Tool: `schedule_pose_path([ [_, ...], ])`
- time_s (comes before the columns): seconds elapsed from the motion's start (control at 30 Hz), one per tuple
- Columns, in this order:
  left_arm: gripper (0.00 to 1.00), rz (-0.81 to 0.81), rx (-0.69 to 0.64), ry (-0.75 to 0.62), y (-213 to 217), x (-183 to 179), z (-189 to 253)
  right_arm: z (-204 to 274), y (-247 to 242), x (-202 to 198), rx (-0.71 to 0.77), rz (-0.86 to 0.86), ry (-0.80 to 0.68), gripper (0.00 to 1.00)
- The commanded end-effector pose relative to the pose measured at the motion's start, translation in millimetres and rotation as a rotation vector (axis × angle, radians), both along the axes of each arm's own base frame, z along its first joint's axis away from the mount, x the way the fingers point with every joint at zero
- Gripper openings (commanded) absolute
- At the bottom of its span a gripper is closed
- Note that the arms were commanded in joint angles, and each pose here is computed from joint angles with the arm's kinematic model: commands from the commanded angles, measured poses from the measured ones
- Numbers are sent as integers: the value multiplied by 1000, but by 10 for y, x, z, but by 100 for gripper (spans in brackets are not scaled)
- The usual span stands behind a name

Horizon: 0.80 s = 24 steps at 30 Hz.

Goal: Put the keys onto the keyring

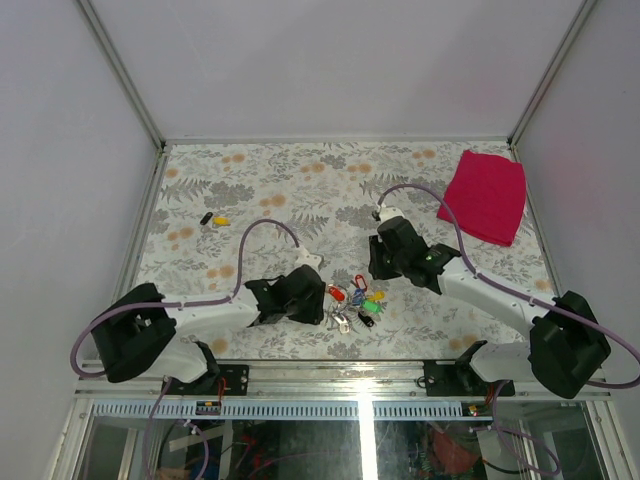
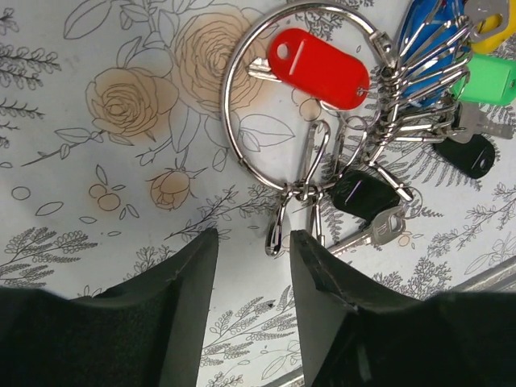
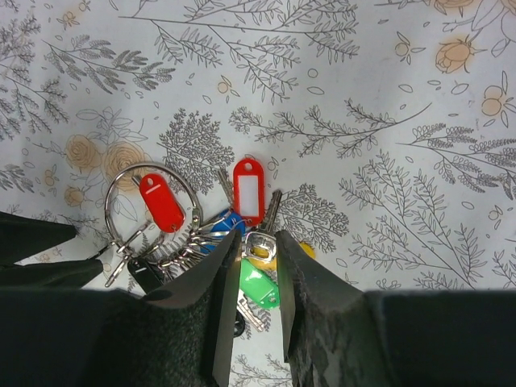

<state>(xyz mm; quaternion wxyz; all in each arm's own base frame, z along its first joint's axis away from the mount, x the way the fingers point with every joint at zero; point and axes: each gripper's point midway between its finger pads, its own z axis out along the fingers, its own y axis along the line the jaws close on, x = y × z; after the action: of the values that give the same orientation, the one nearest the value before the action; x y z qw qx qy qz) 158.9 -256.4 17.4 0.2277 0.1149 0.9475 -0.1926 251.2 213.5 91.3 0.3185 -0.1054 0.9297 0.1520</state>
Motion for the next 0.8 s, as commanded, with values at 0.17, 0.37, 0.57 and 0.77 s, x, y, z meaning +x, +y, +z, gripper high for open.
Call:
schedule_pose_path([
  [0.17,40,-8,79,-40,24,45,-75,109,-34,2,23,-16,-26,31],
  [0.37,33,-28,98,-49,-1,59,-82,97,-12,-4,24,-6,-15,31],
  [0.57,30,-62,102,-34,-41,-78,-125,68,-23,-22,19,-5,-8,31],
  [0.77,20,-84,124,-22,-47,-154,-187,36,-23,-32,18,-4,-1,30],
])
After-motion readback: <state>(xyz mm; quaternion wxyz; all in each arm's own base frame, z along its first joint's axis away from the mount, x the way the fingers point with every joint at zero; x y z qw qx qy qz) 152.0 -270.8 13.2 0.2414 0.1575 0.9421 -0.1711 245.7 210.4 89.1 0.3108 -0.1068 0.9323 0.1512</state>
